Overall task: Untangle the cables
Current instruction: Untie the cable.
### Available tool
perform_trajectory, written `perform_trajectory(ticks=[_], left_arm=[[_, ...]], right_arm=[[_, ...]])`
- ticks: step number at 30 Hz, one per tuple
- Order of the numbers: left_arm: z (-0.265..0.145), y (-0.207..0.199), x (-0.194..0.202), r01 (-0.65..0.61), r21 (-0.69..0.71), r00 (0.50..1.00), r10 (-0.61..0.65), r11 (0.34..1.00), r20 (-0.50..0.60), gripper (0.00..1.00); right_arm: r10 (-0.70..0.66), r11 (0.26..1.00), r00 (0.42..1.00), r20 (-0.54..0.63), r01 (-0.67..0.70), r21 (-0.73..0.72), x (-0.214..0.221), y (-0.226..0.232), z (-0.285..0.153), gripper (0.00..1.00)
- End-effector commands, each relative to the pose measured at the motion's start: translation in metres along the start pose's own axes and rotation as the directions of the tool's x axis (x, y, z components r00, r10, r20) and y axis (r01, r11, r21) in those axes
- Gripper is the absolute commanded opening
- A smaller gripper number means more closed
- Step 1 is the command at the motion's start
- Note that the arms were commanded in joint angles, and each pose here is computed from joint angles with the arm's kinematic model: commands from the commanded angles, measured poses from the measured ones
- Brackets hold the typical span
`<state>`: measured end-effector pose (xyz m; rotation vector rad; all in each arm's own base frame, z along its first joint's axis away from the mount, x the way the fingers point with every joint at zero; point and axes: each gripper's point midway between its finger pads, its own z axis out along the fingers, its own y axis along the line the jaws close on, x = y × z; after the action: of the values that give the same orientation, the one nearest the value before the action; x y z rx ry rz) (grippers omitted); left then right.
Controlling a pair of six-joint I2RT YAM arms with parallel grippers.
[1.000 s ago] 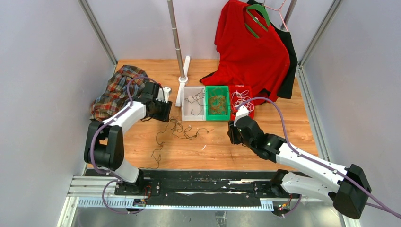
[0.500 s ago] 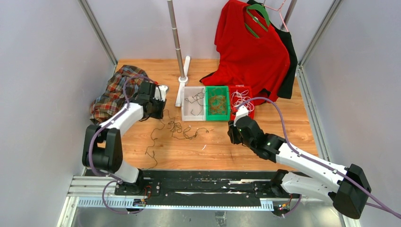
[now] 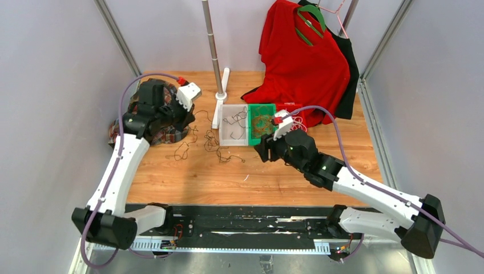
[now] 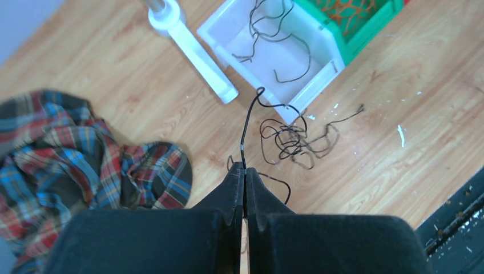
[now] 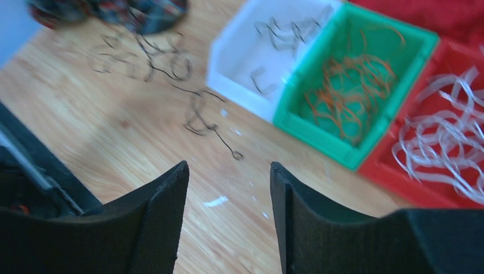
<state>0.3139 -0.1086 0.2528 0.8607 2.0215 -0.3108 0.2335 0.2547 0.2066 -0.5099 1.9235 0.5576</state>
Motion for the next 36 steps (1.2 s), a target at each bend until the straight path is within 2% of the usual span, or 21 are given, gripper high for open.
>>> perform_trajectory(ticks=[1,6,11,19,29,36], left_arm=[[-0.04,-0.026,-0.02,-0.122,0.084,0.991,0.117,0.989,0.068,0.01],[-0.075,-0.038,-0.047,-0.179,0.069,0.974,0.167,0.981,0.151,0.01],[-0.095,-0.05,-0.053,-0.207,0.08,0.965,0.19,0.975,0.183,0.01],[-0.116,-0.063,-0.054,-0.256,0.083,0.949,0.234,0.963,0.211,0.01],[-0.131,-0.075,-0.063,-0.274,0.105,0.936,0.241,0.956,0.256,0.0],[-0.156,-0.086,-0.083,-0.305,0.1,0.908,0.257,0.947,0.33,0.01]], right_arm=[[-0.018,0.978,0.984,0.179,0.054,-0.201,-0.062,0.066,0.006,0.56],[-0.024,0.949,0.955,0.295,0.114,-0.293,-0.097,0.123,0.019,0.61],[-0.023,0.937,0.938,0.345,0.141,-0.32,-0.121,0.154,0.038,0.61],[-0.042,0.975,0.92,0.39,0.124,-0.187,-0.136,0.148,0.071,0.59],[-0.015,0.976,0.926,0.378,0.096,-0.195,-0.125,0.157,0.096,0.57],[-0.026,0.979,0.943,0.331,0.091,-0.183,-0.095,0.157,0.121,0.49]])
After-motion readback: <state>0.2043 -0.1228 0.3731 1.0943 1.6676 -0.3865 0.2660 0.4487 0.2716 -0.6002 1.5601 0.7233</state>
